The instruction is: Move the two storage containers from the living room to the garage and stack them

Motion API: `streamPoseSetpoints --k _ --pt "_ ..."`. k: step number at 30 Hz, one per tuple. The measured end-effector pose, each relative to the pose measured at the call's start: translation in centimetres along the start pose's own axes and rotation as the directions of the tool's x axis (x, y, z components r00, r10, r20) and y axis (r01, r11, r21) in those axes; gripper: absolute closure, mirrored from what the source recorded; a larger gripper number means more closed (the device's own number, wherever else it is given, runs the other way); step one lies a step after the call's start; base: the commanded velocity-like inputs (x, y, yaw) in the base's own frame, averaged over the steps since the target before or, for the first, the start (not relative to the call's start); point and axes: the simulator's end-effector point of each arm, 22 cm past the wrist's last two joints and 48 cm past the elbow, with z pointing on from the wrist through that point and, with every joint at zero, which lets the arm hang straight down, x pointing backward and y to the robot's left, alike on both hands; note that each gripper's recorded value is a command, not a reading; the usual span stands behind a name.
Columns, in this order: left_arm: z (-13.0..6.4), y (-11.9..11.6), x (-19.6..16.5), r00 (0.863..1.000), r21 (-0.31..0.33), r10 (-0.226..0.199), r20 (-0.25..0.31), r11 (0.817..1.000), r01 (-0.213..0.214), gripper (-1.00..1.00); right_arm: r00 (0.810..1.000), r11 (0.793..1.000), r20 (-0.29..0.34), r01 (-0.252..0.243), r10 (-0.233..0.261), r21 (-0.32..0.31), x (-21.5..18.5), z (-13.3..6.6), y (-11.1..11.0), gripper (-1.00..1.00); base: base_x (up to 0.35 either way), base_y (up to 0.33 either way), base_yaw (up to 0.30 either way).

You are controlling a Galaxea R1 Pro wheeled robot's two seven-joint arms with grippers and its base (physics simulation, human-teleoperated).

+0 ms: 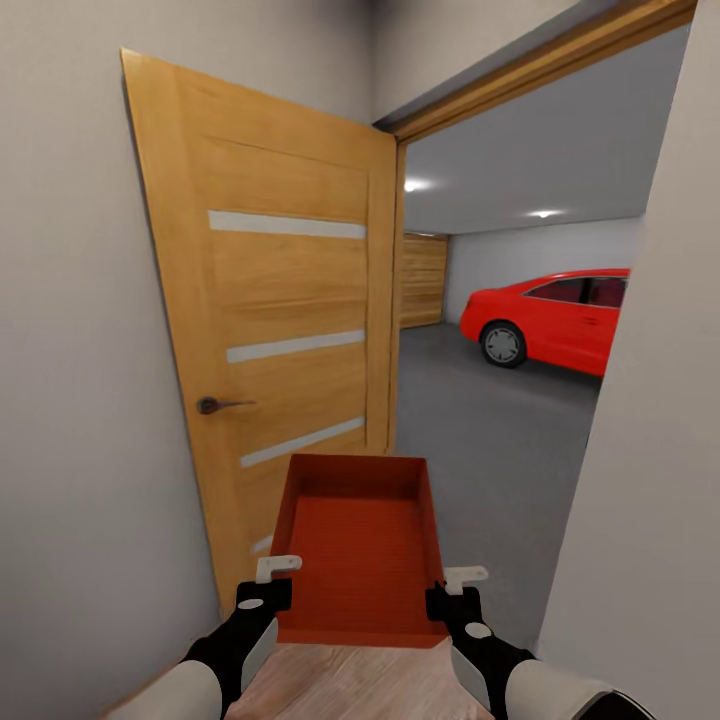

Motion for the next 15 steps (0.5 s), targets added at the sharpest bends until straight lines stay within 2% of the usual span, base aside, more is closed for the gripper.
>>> streamPoseSetpoints --k 9,15 --pt "0.0 0.01 0.01 1.0 -0.001 0.0 0.0 1.0 0.0 1.0 1.0 1.0 0.0 0.0 0.0 0.0 0.0 0.01 0.0 1.0 0.008 0.004 -0.285" --pt "-0.03 0.01 -0.03 1.0 0.0 0.0 0.0 1.0 0.0 1.0 1.0 1.0 0.0 0.0 0.0 0.0 -0.02 -0.03 0.0 1.0 0.159 0.074 -0.285"
